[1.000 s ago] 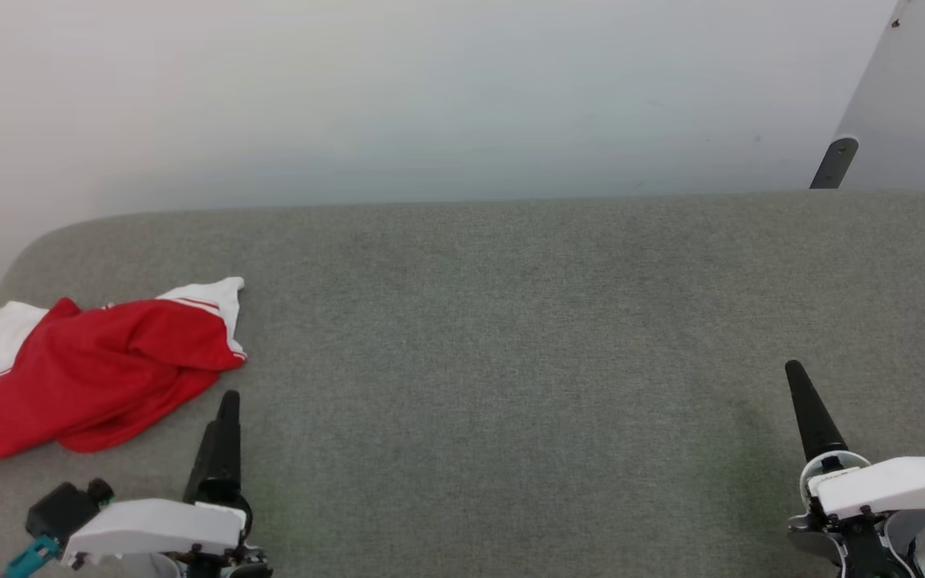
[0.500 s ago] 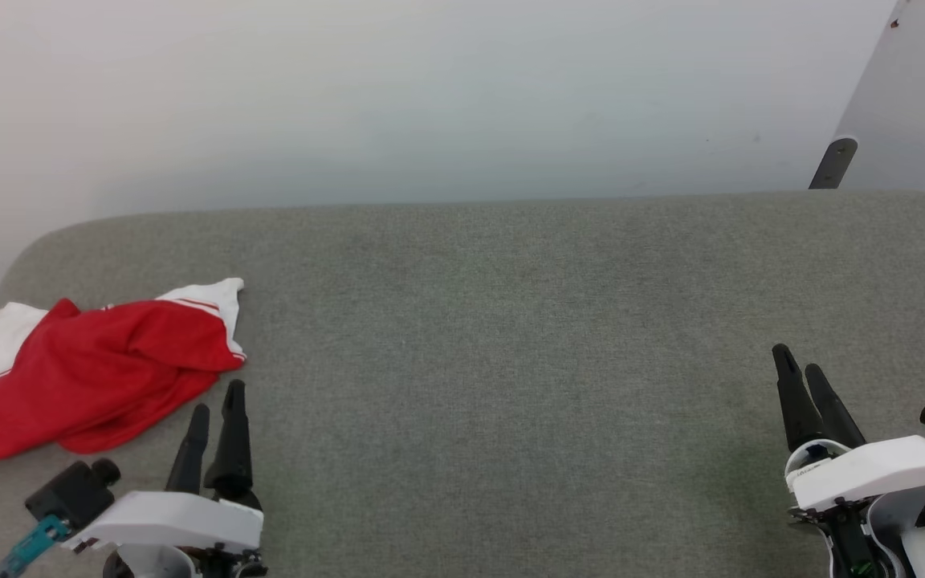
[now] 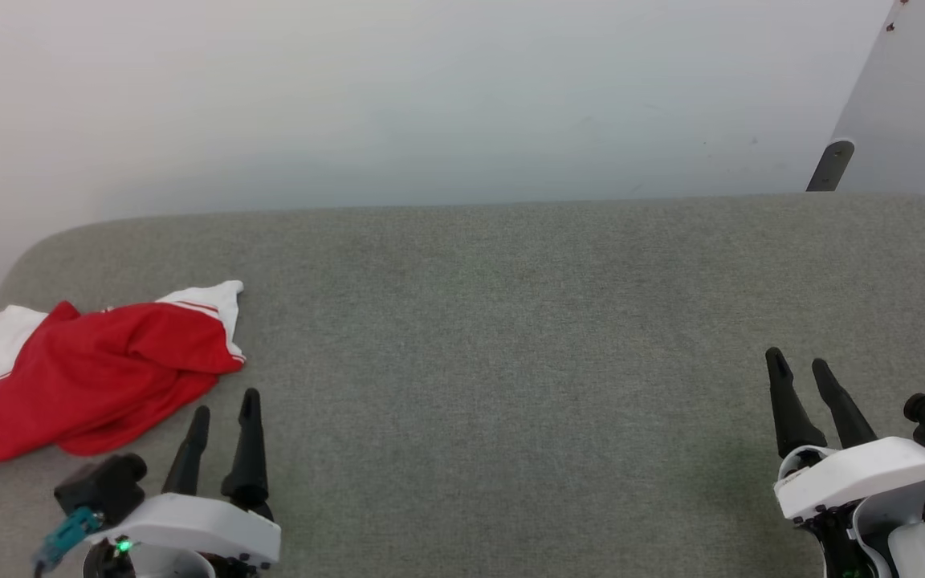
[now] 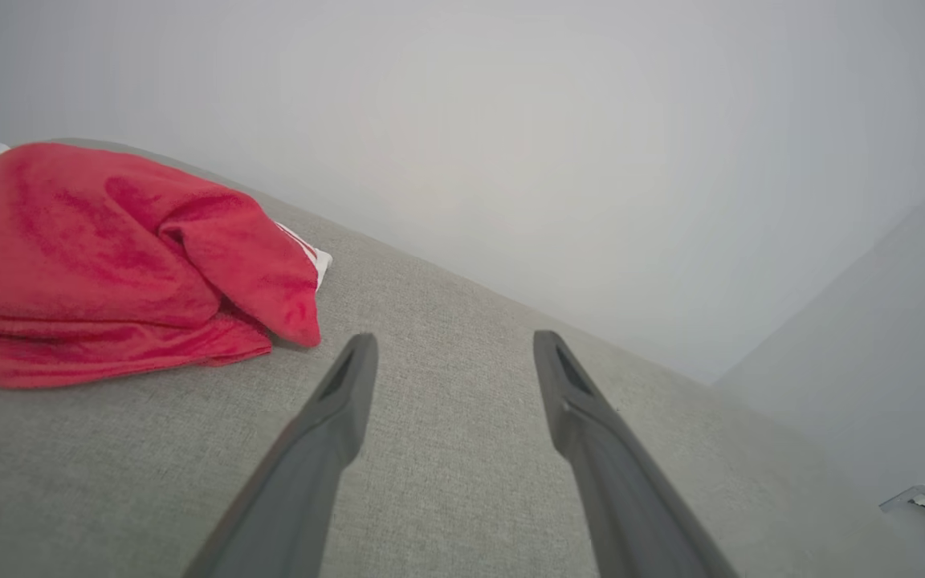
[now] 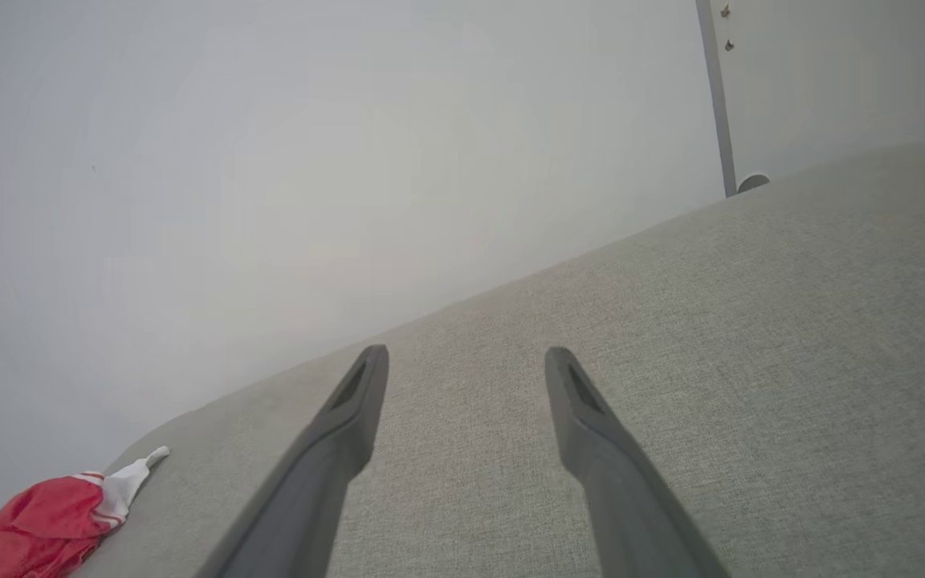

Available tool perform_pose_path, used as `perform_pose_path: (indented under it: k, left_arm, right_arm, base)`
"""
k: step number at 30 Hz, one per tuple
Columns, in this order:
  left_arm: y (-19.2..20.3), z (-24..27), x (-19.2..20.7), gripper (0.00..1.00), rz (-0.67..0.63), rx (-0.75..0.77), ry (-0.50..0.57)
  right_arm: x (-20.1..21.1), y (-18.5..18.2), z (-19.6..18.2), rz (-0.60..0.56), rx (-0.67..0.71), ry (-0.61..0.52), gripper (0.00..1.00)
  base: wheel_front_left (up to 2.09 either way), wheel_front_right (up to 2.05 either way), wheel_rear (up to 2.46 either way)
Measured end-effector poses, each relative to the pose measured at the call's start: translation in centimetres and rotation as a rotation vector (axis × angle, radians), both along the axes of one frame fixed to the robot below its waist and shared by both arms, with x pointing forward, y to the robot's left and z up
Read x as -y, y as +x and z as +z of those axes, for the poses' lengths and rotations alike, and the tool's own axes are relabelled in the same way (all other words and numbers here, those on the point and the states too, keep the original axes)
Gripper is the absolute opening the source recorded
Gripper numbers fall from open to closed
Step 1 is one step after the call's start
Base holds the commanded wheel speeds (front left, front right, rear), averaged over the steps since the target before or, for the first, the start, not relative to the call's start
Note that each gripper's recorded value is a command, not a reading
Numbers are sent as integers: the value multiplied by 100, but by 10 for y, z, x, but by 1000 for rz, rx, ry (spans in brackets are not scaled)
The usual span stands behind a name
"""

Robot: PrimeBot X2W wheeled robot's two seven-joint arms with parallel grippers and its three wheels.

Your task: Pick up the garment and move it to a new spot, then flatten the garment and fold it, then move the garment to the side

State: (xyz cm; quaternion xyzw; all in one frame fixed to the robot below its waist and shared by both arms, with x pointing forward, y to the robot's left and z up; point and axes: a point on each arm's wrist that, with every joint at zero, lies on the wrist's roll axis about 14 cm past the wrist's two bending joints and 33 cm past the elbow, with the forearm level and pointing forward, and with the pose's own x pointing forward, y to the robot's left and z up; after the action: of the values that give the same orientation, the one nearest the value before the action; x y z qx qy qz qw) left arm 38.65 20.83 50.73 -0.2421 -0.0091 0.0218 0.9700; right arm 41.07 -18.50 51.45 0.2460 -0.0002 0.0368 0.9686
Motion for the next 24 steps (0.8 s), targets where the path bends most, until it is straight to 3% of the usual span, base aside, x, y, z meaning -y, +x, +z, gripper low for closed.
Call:
perform_pose_path:
  k: [24]
  left_arm:
    - [-3,-2,6,100,-27,8,261]
  right_arm:
    - [4,1,-3,-11,29,-294,100]
  base:
    - [0,0,0]
